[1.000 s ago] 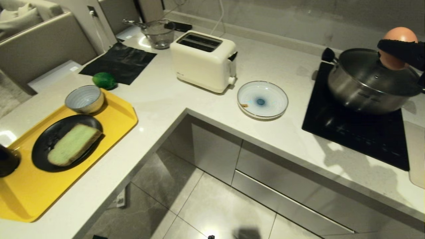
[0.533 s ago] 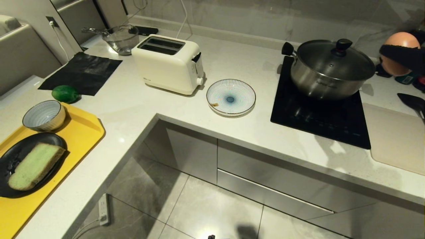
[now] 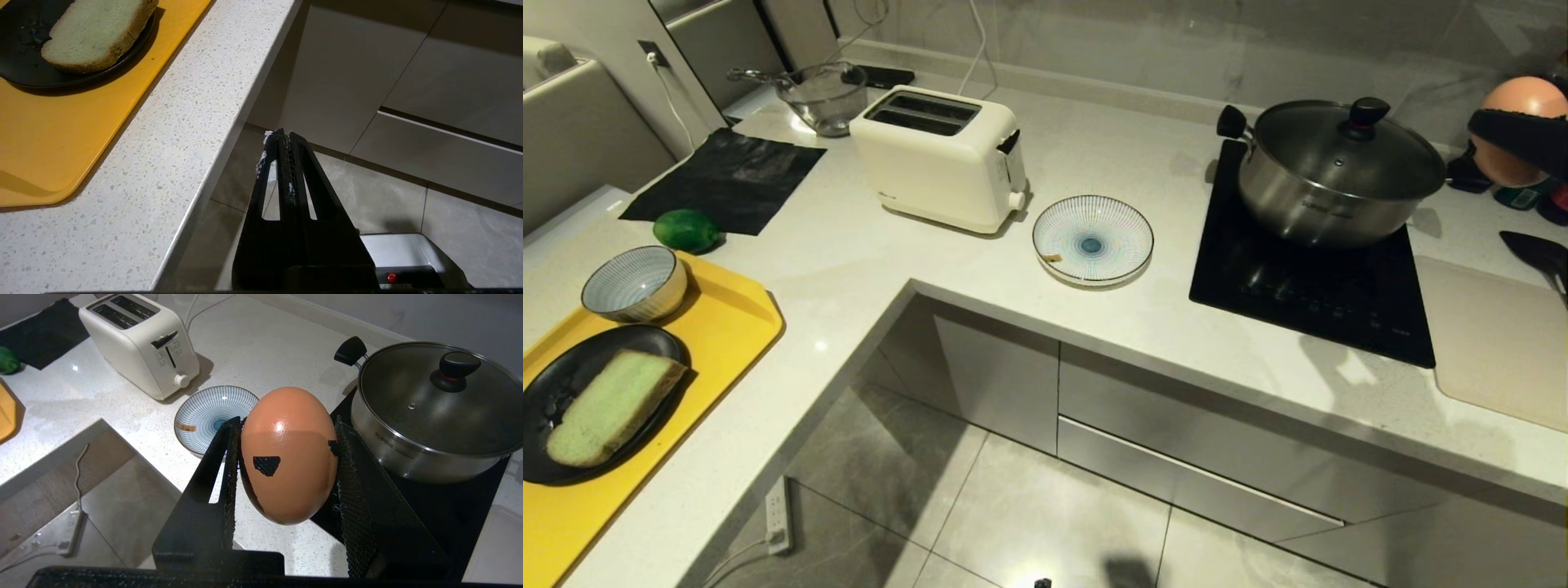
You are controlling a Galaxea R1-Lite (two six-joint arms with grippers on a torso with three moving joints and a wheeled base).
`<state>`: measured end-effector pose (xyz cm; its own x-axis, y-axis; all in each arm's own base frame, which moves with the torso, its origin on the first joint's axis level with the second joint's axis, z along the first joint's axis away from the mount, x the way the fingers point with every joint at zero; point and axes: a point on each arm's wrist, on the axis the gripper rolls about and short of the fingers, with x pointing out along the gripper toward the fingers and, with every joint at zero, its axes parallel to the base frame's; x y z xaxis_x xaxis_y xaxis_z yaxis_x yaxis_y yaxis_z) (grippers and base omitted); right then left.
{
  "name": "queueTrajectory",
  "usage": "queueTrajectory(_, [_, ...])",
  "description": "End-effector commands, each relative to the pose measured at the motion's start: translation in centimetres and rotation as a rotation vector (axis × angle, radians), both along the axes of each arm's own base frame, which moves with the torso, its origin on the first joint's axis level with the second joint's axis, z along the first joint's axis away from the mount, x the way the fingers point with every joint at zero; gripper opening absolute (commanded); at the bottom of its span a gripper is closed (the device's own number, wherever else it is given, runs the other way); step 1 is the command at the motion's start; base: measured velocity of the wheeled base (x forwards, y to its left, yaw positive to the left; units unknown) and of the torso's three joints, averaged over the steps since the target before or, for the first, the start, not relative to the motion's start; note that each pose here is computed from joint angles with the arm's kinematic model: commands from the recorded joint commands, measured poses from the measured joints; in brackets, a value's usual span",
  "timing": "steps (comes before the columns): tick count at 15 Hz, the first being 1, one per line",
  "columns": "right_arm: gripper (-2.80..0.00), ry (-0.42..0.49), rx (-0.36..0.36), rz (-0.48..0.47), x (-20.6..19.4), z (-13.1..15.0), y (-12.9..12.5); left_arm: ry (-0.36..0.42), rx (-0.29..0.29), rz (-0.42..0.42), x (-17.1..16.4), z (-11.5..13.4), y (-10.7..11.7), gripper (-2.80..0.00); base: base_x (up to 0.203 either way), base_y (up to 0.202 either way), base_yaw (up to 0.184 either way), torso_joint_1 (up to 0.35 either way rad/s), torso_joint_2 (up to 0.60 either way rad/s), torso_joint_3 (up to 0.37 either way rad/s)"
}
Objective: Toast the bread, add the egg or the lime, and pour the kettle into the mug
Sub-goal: Put the egg in the bowl
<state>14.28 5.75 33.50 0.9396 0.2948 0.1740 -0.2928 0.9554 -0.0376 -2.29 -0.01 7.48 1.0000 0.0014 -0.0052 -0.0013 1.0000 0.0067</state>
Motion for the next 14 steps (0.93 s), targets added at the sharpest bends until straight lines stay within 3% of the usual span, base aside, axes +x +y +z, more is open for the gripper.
queueTrajectory(1, [-2.80,0.006,-0.012,0.033,0.10,-0.33,0.19,0.001,-0.001,-0.001,0.01,0.00,0.00,-2.80,0.000,0.000,0.000,0.000,0.00,0.000])
queueTrajectory(3, [-2.80,0.012,-0.016,0.074,0.20,-0.49,0.33,0.001,-0.001,0.000,0.01,0.00,0.00,-2.80,0.000,0.000,0.000,0.000,0.00,0.000])
queueTrajectory(14, [-2.80,0.046,-0.031,0.080,0.99,-1.27,0.68,0.001,-0.001,0.000,0.01,0.00,0.00,-2.80,0.000,0.000,0.000,0.000,0.00,0.000])
